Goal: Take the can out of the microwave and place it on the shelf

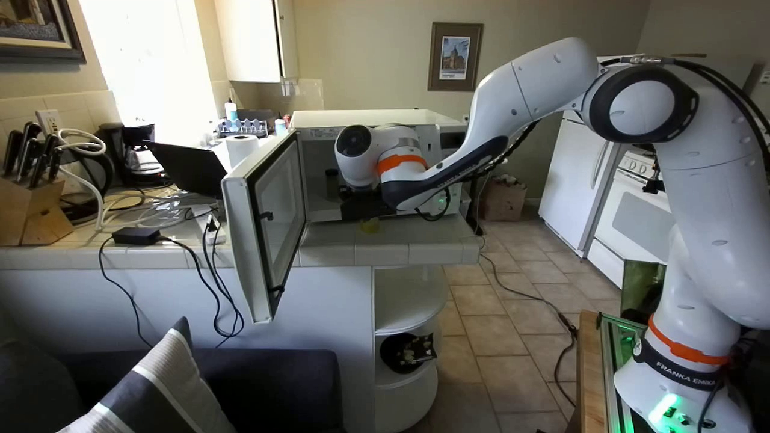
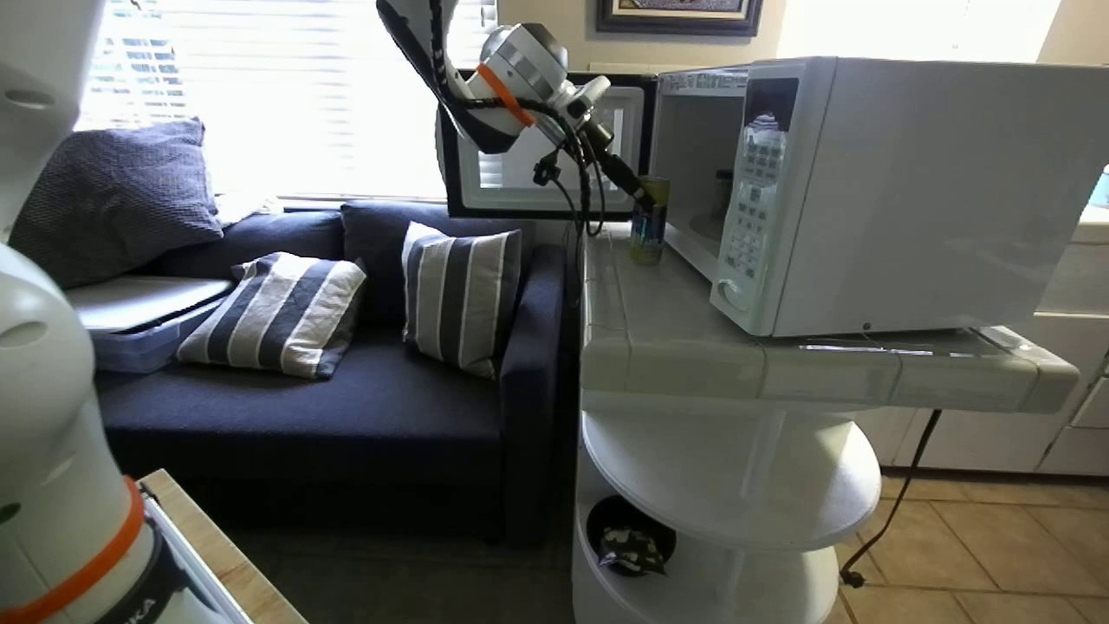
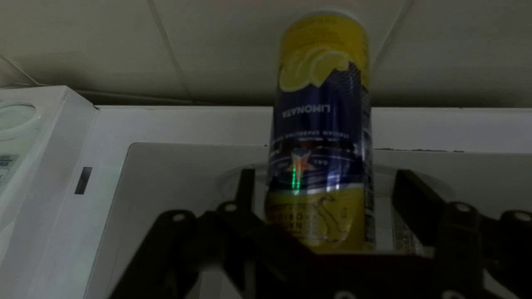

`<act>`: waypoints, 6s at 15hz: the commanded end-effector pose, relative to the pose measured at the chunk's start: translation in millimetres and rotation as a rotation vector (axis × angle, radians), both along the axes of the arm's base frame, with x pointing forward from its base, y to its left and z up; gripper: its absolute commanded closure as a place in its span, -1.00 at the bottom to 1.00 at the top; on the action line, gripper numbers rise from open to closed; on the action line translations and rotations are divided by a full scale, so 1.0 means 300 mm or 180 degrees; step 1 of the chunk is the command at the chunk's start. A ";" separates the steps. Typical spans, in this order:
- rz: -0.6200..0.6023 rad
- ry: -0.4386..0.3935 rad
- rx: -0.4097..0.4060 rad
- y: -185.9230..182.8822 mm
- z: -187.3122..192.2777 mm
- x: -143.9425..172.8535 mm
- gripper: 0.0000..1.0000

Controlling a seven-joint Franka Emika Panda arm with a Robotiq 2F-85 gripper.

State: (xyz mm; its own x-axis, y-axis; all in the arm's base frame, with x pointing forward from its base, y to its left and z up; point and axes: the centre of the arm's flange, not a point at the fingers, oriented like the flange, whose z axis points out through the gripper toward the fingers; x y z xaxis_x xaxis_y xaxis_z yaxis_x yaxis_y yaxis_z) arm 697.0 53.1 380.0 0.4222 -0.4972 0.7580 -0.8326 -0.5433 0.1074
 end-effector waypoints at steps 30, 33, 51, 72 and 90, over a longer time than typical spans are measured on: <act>0.0029 -0.0636 -0.1210 0.041 -0.200 -0.061 -0.24; 0.0054 -0.0704 -0.1182 0.040 -0.181 -0.056 0.21; -0.0193 -0.0055 -0.0201 0.437 -0.071 -0.252 0.23; -0.0331 0.0129 -0.0415 0.539 -0.397 -0.250 0.23; -0.0073 -0.0341 -0.1286 0.407 -0.881 -0.468 0.23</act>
